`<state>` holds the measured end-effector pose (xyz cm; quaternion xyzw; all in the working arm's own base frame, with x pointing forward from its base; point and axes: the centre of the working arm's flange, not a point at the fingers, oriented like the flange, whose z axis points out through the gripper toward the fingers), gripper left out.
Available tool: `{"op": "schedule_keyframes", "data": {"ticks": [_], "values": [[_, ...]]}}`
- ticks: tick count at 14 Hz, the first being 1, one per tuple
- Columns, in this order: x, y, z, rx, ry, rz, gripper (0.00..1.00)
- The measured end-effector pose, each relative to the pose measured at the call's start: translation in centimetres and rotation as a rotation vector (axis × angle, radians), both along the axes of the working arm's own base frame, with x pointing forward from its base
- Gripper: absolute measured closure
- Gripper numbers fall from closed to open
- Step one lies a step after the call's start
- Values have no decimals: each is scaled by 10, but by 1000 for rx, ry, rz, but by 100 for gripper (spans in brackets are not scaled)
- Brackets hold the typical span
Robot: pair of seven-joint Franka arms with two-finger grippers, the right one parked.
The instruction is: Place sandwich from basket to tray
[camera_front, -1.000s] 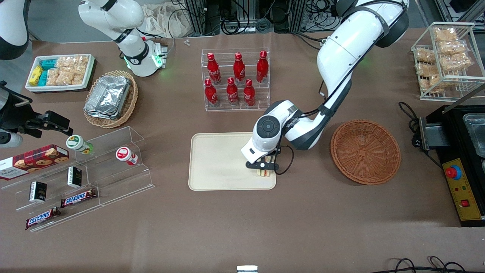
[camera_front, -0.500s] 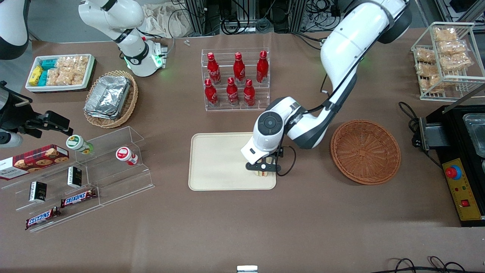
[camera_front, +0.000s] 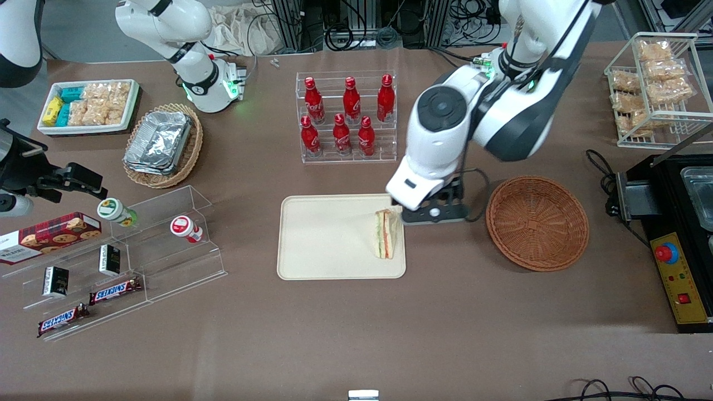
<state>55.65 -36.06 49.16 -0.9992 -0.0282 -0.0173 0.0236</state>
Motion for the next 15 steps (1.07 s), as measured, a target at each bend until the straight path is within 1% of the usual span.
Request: {"op": "schedule_keyframes", "data": {"ticks": [2,4,5,7,8,10,11,13,15], "values": [[3,32,23,-15,32,-23,0],[9,72,39,-27,85,-55,0],[13,95,46,-38,105,-68,0],[20,147,63,-56,134,-95,0],[20,171,71,-55,146,-105,0],[17,211,89,-43,152,-99,0],[14,228,100,-44,148,-94,0],[5,260,124,-68,132,-73,0],[-8,287,142,-74,117,-41,0]]}}
